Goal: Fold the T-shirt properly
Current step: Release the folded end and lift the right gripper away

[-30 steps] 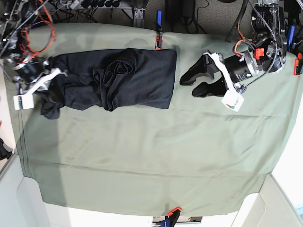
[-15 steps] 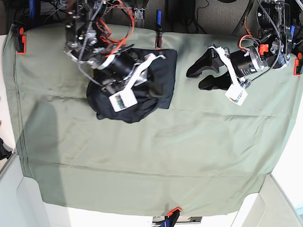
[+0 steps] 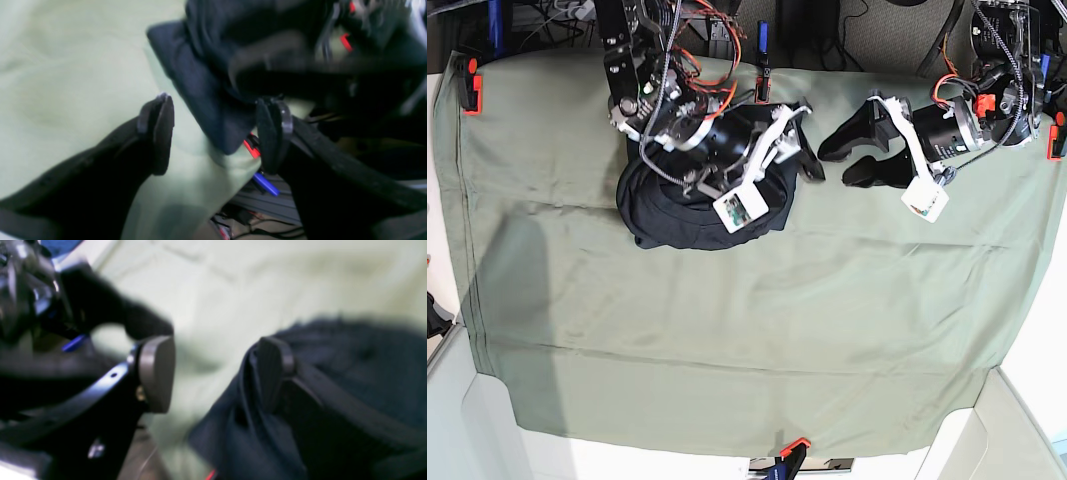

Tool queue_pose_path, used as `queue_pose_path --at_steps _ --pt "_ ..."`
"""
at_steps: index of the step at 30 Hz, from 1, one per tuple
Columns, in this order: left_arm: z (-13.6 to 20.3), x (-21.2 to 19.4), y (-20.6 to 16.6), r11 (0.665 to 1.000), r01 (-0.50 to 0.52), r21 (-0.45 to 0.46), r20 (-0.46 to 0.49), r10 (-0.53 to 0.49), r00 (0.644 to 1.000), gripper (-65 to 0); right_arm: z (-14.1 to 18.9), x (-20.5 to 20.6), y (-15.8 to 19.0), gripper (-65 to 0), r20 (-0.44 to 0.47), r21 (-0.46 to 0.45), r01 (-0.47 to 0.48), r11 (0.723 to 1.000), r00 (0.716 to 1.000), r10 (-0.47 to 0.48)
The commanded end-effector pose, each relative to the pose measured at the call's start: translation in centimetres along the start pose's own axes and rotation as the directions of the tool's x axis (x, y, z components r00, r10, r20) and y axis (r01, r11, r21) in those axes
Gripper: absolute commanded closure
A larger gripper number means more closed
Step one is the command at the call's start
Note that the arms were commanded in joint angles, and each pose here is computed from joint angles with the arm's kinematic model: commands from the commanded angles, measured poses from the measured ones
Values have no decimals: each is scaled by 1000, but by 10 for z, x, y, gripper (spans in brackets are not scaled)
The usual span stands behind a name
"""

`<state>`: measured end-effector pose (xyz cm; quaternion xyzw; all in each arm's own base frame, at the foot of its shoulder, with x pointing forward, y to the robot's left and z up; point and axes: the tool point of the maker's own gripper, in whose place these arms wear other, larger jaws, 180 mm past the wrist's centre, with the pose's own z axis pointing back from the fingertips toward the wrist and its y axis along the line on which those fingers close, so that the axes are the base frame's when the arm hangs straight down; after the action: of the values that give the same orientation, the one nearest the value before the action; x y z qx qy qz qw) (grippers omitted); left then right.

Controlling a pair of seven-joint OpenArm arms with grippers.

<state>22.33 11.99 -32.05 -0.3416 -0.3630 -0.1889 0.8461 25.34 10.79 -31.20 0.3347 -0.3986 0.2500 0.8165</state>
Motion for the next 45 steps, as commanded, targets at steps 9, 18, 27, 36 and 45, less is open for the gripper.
queue_pose_path --at_steps 9,18,27,36,45 --pt "-3 16 -59 983 64 -175 39 -58 998 -115 0 61 -25 -303 65 -92 -147 985 986 153" --pt "-2 31 -82 967 178 -183 82 -165 983 -113 2 83 -38 0 88 -152 -198 968 973 213" --pt "-34 16 -110 937 272 -217 82 -260 962 0 42 78 -128 0 49 -470 -143 871 981 187" --pt "-64 -36 -140 876 395 -275 -73 -429 900 0 112 58 -209 0 81 -615 -2 788 995 66" --pt "-59 -48 -79 888 439 -139 -173 -458 872 0 132 40 -232 0 43 -639 1 769 999 34"
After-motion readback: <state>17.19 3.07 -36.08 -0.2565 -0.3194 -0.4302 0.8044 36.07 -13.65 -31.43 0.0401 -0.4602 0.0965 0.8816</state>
